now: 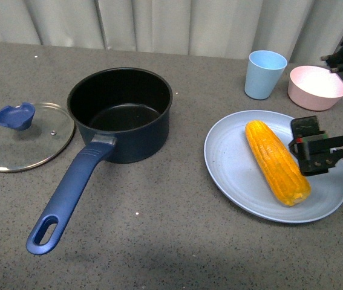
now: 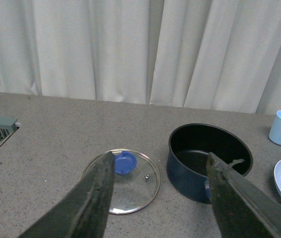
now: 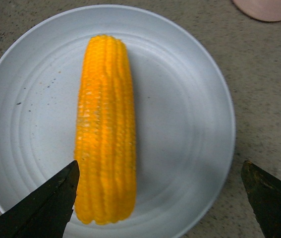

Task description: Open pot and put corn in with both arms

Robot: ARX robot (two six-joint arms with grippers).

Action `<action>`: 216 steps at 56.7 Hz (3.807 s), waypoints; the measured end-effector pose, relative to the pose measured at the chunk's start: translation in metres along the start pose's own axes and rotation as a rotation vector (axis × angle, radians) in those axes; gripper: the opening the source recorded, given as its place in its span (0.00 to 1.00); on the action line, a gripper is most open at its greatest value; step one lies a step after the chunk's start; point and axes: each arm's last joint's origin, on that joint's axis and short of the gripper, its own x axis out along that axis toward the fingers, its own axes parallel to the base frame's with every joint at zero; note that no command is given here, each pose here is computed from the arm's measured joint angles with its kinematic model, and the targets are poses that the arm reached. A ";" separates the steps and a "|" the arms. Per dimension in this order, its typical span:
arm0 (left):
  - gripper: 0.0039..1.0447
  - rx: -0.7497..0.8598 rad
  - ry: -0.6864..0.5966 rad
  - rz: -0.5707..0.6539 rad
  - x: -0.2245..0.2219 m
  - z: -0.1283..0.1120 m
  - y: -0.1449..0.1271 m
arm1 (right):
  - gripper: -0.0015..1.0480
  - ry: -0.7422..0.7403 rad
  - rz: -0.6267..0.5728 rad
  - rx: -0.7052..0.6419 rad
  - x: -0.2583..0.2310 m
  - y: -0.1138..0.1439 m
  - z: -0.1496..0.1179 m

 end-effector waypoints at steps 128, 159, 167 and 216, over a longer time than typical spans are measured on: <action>0.94 0.000 0.000 0.000 0.000 0.000 0.000 | 0.15 0.018 0.506 -0.008 0.060 0.161 0.143; 0.94 0.000 0.000 0.000 0.000 0.000 0.000 | 0.90 -0.055 0.441 0.016 0.053 0.168 0.145; 0.94 0.001 0.000 0.000 0.000 0.000 0.000 | 0.91 -0.179 0.360 0.042 0.024 0.144 0.136; 0.94 0.001 0.000 0.000 0.000 0.000 0.000 | 0.91 -0.388 -0.145 0.309 -0.133 -0.015 -0.075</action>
